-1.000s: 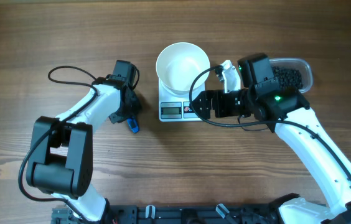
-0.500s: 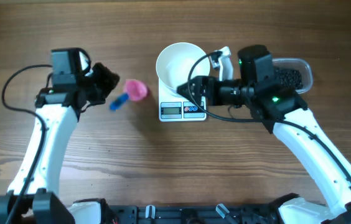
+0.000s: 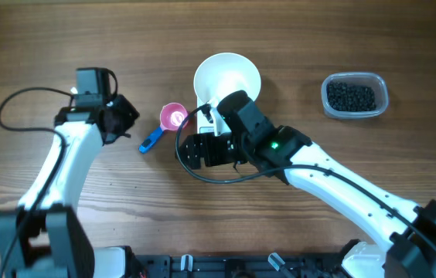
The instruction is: Scoop item into bowl and weigh 150g on scale
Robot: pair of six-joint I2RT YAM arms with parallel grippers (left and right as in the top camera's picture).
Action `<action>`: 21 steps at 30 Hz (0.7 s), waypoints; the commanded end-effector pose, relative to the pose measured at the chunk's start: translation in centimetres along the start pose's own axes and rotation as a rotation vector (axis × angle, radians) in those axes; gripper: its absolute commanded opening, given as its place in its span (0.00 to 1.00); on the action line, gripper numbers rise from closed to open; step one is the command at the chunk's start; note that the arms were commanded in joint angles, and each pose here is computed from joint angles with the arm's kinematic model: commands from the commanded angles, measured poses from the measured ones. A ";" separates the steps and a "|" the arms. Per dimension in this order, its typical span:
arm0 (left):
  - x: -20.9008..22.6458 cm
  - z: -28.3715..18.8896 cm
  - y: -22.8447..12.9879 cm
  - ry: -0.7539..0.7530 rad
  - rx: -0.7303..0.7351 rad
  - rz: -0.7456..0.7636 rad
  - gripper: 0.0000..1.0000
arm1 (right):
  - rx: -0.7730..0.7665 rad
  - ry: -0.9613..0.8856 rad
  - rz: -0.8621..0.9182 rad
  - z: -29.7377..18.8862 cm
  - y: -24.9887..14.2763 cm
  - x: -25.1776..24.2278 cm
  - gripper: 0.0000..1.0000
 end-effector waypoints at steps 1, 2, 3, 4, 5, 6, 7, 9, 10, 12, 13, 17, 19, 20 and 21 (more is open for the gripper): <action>1.6 4.9 -2.8 0.114 0.140 0.045 0.04 | -0.010 -0.028 0.013 0.6 0.2 -0.6 0.91; 1.8 6.1 -3.6 0.114 0.193 0.042 0.04 | -0.011 -0.027 0.019 0.6 0.2 -0.6 0.91; 1.8 7.0 -4.4 0.101 0.238 0.038 0.04 | -0.011 -0.028 0.029 0.6 0.2 -0.6 0.91; 1.5 7.5 -5.0 0.065 0.278 0.058 0.04 | -0.011 -0.028 0.038 0.6 0.2 -0.6 0.91; 0.9 7.7 -5.6 0.007 0.320 0.084 0.04 | -0.024 -0.041 0.056 0.7 0.3 -0.7 0.91; 0.3 7.4 -6.6 -0.055 0.384 0.104 0.04 | -0.035 -0.060 0.081 1.0 0.4 -1.0 0.92; 0.3 6.9 -7.5 -0.076 0.445 0.092 0.04 | -0.032 -0.069 0.087 1.3 0.3 -1.2 0.92; 0.7 5.9 -9.5 -0.080 0.565 0.101 0.04 | -0.021 -0.078 0.089 1.6 0.2 -1.4 0.92; 0.9 5.3 -10.4 -0.092 0.622 0.124 0.04 | -0.021 -0.092 0.088 1.6 0.1 -1.7 0.92; 0.3 4.0 -11.8 -0.201 0.718 0.185 0.04 | -0.020 -0.101 0.058 1.6 0.1 -1.8 0.92; 0.1 3.5 -12.2 -0.226 0.751 0.186 0.07 | -0.017 -0.104 0.050 1.6 0.0 -1.9 0.92; -0.9 1.6 -9.4 -0.257 0.644 0.174 0.13 | 0.003 -0.128 0.096 1.9 -0.3 -2.5 0.91; -2.0 -0.1 -6.4 -0.265 0.478 0.173 0.12 | -0.012 -0.114 0.138 2.3 -0.2 -2.7 0.92; -1.8 -0.3 -5.4 -0.224 0.414 0.172 0.14 | -0.025 -0.099 0.154 2.5 -0.1 -2.6 0.92; -1.5 -0.3 -4.1 -0.166 0.327 0.167 0.22 | -0.038 -0.084 0.165 2.6 0.1 -2.5 0.92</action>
Point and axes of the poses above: each gripper's point midway between its finger pads, its own z axis out along the fingers, its own x axis along the line the jaws close on, y = z × x, the point moved 5 cm from there along -z, back along the fingers, and after that the axes turned 9 degrees about z, right-handed, at the moved point
